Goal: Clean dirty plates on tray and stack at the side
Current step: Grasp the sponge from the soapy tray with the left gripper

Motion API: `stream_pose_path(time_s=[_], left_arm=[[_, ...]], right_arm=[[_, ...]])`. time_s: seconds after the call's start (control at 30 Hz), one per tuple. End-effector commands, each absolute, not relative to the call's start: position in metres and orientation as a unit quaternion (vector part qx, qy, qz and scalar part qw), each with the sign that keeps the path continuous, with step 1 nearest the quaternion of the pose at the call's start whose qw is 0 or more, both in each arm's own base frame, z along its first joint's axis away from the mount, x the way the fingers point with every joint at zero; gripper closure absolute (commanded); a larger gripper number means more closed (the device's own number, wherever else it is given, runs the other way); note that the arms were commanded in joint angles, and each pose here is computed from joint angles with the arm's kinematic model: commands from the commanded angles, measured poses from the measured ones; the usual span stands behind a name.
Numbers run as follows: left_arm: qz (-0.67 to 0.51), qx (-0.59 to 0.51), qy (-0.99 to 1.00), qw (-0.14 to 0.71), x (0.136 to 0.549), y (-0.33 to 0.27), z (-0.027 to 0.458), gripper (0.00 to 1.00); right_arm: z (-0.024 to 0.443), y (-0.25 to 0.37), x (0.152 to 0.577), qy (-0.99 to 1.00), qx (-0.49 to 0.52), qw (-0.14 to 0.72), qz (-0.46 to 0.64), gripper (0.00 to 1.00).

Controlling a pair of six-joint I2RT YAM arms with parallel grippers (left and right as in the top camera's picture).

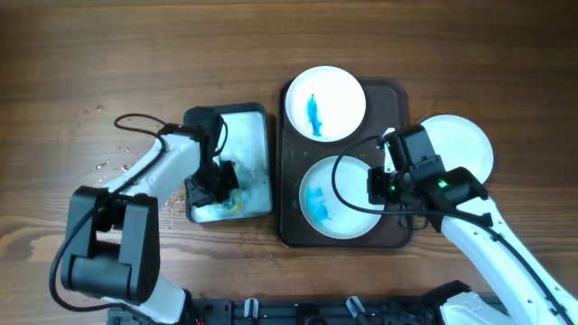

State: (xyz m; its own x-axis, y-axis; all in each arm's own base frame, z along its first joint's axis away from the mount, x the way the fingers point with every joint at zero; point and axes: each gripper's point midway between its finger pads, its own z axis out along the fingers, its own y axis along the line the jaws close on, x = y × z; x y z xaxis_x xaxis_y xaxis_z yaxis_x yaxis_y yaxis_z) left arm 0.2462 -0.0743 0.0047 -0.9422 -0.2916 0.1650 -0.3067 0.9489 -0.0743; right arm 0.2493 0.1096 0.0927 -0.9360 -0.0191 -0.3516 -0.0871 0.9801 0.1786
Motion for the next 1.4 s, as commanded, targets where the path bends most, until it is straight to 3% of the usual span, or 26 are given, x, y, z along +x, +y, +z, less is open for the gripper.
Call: stream_pose_path(time_s=[0.0,0.03,0.07,0.13,0.17,0.3,0.37,0.47,0.5,0.53,0.63,0.77,0.87,0.9,1.0,1.03,1.27,1.37], left_arm=[[0.026,0.151,-0.988,0.037,0.277,-0.064,0.031,0.52],[0.03,0.144,-0.989,0.03,0.283,-0.065,0.04,0.09],[0.032,0.14,-0.989,0.024,0.286,-0.066,0.045,0.0],[0.036,0.122,-0.992,0.011,0.293,-0.067,0.048,0.0],[0.038,0.112,-0.993,0.003,0.297,-0.068,0.047,0.02],[0.033,0.107,-0.993,-0.029,0.311,-0.067,0.029,0.32],[0.032,0.108,-0.993,-0.035,0.31,-0.066,0.012,0.4],[0.026,0.113,-0.993,-0.036,0.302,-0.062,-0.012,0.7],[0.025,0.112,-0.993,-0.037,0.301,-0.062,-0.013,0.92],[0.024,0.111,-0.993,-0.038,0.302,-0.062,-0.012,0.96],[0.027,0.112,-0.992,-0.046,0.31,-0.062,0.003,0.96],[0.028,0.112,-0.992,-0.047,0.318,-0.064,0.041,0.5],[0.024,0.112,-0.993,-0.035,0.313,-0.063,0.07,0.29],[0.022,0.113,-0.993,-0.031,0.31,-0.062,0.073,0.31],[0.019,0.115,-0.993,-0.005,0.295,-0.061,0.073,0.55],[0.02,0.117,-0.993,0.005,0.289,-0.062,0.069,0.58],[0.021,0.153,-0.988,0.013,0.264,-0.059,0.01,0.62],[0.038,0.152,-0.988,-0.001,0.262,-0.063,-0.007,0.74]], right_arm=[[0.101,0.11,0.254,0.977,-0.016,0.191,0.096,0.72],[0.101,0.11,0.254,0.977,-0.01,0.19,0.096,0.72],[0.101,0.11,0.254,0.977,-0.01,0.19,0.097,0.72],[0.101,0.11,0.254,0.977,-0.006,0.19,0.098,0.72],[0.101,0.11,0.254,0.977,-0.002,0.19,0.098,0.72],[0.101,0.11,0.254,0.977,0.003,0.188,0.099,0.72],[0.101,0.11,0.253,0.977,0.003,0.187,0.101,0.72],[0.1,0.109,0.251,0.978,0.015,0.182,0.101,0.72],[0.1,0.109,0.252,0.978,0.015,0.182,0.101,0.72],[0.101,0.109,0.254,0.977,0.015,0.187,0.101,0.71],[0.109,0.101,0.267,0.973,0.026,0.215,0.081,0.72],[0.13,0.082,0.283,0.966,0.055,0.246,0.059,0.72],[0.131,0.073,0.283,0.965,0.085,0.238,0.066,0.72],[0.128,0.073,0.28,0.967,0.09,0.228,0.072,0.72],[0.122,0.078,0.267,0.973,0.085,0.196,0.088,0.69],[0.119,0.077,0.26,0.976,0.086,0.182,0.084,0.69],[0.078,0.071,0.23,0.986,0.1,0.111,0.068,0.66],[0.066,0.075,0.234,0.986,0.1,0.109,0.075,0.64]])
